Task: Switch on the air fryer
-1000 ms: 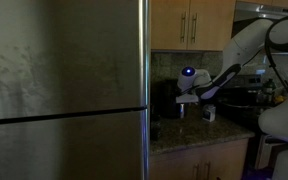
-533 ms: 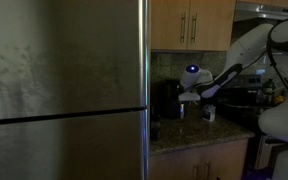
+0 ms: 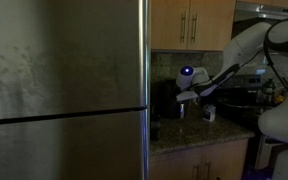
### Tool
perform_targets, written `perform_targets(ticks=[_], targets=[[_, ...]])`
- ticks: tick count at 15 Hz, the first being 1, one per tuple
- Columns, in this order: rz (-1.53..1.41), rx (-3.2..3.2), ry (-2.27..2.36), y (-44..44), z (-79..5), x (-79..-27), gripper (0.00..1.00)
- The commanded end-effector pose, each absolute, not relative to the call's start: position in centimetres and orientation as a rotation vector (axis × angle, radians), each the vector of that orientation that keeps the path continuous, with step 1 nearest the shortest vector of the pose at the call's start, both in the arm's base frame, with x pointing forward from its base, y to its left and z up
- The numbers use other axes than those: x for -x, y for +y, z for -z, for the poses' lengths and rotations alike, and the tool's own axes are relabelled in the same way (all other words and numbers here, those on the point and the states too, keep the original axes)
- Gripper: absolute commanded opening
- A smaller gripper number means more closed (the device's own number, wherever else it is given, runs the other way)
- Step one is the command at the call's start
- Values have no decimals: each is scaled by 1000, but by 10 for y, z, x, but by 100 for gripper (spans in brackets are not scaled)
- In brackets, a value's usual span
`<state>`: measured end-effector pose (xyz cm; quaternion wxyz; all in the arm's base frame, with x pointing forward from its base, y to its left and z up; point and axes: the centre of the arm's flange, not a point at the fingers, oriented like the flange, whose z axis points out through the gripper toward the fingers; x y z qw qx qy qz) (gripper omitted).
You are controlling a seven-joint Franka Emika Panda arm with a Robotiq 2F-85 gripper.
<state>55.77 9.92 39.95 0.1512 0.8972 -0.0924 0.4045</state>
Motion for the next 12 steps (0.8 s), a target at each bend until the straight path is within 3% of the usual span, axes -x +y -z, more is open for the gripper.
perform_targets(ticks=[1, 12], targets=[[-1162, -2545, -269, 101, -399, -559, 100], [-1100, -2588, -238, 95, -366, -565, 100]])
